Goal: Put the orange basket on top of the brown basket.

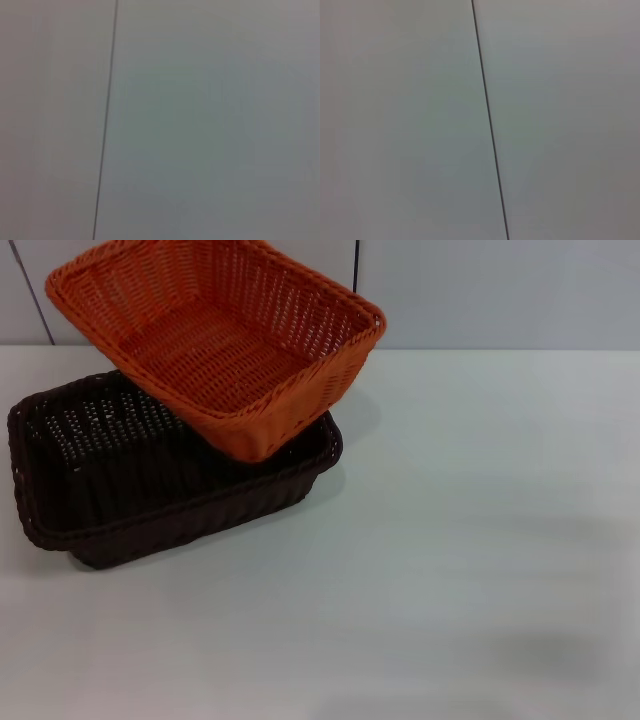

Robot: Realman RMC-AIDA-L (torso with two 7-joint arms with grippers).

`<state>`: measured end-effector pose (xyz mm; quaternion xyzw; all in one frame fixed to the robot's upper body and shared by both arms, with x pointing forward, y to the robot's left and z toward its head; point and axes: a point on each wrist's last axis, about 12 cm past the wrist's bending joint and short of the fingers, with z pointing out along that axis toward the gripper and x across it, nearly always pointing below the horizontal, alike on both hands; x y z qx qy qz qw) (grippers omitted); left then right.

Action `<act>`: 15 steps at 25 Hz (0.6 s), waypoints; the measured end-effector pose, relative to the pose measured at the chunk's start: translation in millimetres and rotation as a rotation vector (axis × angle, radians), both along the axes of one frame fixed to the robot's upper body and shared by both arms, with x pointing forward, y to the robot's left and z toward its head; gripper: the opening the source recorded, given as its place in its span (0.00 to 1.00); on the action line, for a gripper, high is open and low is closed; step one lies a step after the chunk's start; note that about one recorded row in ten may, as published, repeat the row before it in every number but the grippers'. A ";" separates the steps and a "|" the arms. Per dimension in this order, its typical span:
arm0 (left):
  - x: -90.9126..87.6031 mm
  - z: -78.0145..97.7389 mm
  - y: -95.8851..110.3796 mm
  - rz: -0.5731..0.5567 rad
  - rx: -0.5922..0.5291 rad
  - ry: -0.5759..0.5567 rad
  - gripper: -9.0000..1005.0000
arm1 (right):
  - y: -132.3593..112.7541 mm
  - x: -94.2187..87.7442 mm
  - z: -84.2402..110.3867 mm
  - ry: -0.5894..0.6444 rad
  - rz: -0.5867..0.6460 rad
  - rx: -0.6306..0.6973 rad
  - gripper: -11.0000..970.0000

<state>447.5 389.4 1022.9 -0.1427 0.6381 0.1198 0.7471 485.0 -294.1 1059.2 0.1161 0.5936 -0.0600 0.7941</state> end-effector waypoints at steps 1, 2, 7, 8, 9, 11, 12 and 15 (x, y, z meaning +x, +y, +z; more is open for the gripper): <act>0.4 0.2 1.1 0.011 -0.005 -0.002 0.80 | -0.3 -0.1 -0.1 0.000 -0.003 0.002 0.78; 0.4 0.2 1.1 0.011 -0.005 -0.002 0.80 | -0.8 -0.2 -0.3 0.001 -0.007 0.006 0.78; -1.1 1.8 1.8 0.031 -0.007 -0.026 0.79 | 0.8 -0.9 -1.1 0.004 -0.004 0.010 0.78; -1.4 2.1 2.3 0.034 -0.009 -0.030 0.79 | 1.4 -1.0 -1.2 0.004 -0.003 0.011 0.78; -1.4 2.1 2.3 0.034 -0.009 -0.030 0.79 | 1.7 -1.1 -1.2 0.004 -0.003 0.014 0.78; -1.4 2.1 2.3 0.034 -0.009 -0.030 0.79 | 1.8 -1.1 -1.2 0.004 -0.003 0.015 0.78; -3.2 1.9 2.0 0.037 -0.022 -0.042 0.79 | 2.2 -1.1 -1.3 0.005 -0.002 0.015 0.78; -5.4 0.9 3.6 0.050 -0.028 -0.044 0.78 | 3.5 -1.4 -1.8 0.007 0.004 0.016 0.78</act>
